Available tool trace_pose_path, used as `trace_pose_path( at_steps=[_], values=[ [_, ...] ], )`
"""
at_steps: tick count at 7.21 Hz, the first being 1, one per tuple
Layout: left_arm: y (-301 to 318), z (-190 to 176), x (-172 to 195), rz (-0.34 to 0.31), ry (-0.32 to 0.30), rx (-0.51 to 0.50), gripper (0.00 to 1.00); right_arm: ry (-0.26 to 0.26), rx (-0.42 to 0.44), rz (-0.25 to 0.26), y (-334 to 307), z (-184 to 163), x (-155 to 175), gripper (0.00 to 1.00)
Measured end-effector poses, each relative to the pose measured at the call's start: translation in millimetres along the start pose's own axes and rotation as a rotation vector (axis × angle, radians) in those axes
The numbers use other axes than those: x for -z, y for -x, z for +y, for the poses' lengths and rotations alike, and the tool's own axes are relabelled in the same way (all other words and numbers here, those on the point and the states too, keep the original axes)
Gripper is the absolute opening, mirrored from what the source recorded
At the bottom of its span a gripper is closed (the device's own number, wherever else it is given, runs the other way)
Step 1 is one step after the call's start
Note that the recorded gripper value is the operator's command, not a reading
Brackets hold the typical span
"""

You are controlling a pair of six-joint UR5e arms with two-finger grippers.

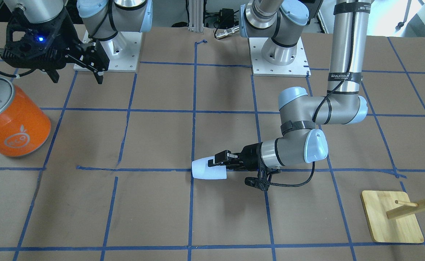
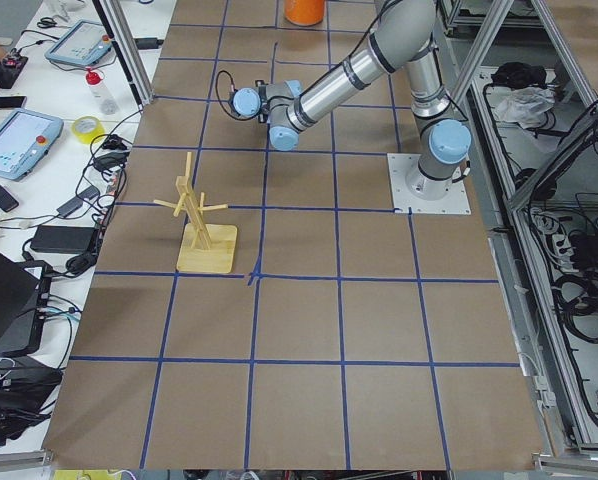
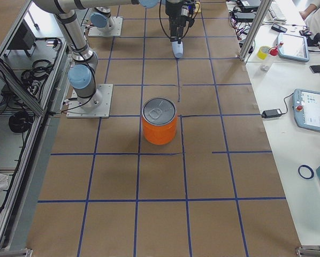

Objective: Flip cup
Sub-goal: 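Close the left gripper on the cup's rim, then lift the cup with the left gripper and rotate it upright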

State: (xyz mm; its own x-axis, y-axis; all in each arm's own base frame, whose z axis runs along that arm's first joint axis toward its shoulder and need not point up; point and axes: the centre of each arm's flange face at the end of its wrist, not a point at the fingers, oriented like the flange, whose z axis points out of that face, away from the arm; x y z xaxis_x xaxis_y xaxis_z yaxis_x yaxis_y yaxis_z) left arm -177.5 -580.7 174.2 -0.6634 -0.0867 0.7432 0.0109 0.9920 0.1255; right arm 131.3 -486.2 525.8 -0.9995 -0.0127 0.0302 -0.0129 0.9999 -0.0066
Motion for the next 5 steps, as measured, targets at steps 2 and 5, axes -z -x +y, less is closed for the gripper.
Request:
trace_pose_path(
  at_steps=[2,5],
  values=[
    [-6.9,0.5,5.1,-0.003,-0.012,0.036,0.00,0.000,0.002,0.001,-0.1,0.0,0.1,1.00],
    [-28.2,-5.5,22.5,0.000,-0.072,0.076,0.00,0.000,0.005,0.002,-0.2,0.0,0.2,1.00]
  ],
)
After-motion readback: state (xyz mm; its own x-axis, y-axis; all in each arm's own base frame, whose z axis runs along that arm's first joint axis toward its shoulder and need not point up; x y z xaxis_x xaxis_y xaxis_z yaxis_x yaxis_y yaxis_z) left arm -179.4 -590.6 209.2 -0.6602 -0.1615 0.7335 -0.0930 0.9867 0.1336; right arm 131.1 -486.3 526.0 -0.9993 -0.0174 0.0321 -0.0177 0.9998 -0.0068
